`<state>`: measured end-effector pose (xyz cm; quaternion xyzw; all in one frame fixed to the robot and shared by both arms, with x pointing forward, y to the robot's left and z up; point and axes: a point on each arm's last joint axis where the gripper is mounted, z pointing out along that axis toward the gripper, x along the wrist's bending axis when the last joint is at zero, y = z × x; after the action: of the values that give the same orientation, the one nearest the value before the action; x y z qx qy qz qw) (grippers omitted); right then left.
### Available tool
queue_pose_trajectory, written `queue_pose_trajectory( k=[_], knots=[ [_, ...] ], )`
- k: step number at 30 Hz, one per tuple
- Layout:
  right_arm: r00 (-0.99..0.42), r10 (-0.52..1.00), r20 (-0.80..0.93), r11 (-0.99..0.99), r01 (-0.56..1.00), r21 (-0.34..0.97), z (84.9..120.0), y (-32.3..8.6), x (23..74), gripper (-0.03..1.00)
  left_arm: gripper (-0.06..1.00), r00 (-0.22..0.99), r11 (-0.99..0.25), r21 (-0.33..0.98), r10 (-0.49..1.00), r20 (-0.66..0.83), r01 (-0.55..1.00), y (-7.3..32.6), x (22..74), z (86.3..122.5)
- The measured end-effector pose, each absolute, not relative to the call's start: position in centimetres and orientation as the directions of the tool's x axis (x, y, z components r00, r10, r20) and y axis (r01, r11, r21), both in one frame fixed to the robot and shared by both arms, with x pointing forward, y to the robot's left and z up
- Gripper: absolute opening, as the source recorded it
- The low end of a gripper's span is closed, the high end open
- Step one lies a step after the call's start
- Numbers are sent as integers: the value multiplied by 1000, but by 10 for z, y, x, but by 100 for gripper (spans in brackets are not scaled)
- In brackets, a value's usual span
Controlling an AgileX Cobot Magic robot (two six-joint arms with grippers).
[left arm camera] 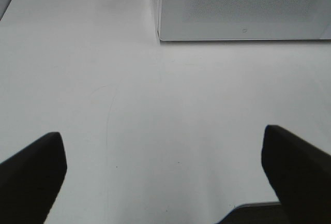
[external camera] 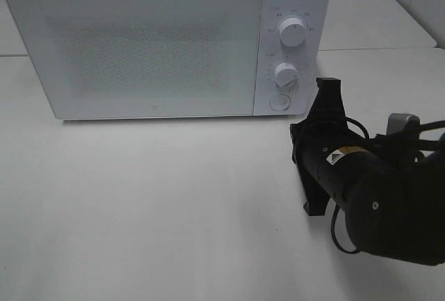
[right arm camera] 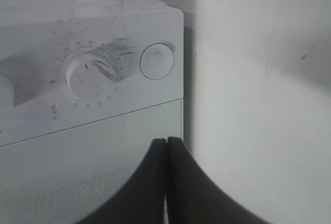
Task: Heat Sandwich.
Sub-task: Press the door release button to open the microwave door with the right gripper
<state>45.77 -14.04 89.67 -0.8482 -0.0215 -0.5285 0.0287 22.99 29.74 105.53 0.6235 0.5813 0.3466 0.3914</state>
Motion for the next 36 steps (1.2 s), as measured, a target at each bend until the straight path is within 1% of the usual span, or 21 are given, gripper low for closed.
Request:
queue_pose_trajectory(
  k=[6, 13, 18, 25, 36],
  knots=[
    [461, -15, 887, -997, 66, -51, 898, -142, 477, 2, 96, 84, -18, 891, 996, -23, 454, 297, 230, 1055],
    [459, -7, 889, -998, 53, -35, 900, -151, 496, 2, 96, 84, -18, 891, 996, -23, 454, 297, 230, 1055],
    [472, 9, 881, -998, 59, -21, 888, -150, 509, 2, 96, 84, -18, 891, 996, -23, 454, 297, 230, 1055],
    [486, 11, 874, -998, 65, -24, 870, -138, 523, 2, 96, 84, -18, 891, 996, -23, 454, 297, 230, 1055],
    [487, 0, 874, -999, 46, -26, 857, -132, 542, 2, 96, 84, -18, 891, 996, -23, 454, 297, 230, 1055]
  ],
)
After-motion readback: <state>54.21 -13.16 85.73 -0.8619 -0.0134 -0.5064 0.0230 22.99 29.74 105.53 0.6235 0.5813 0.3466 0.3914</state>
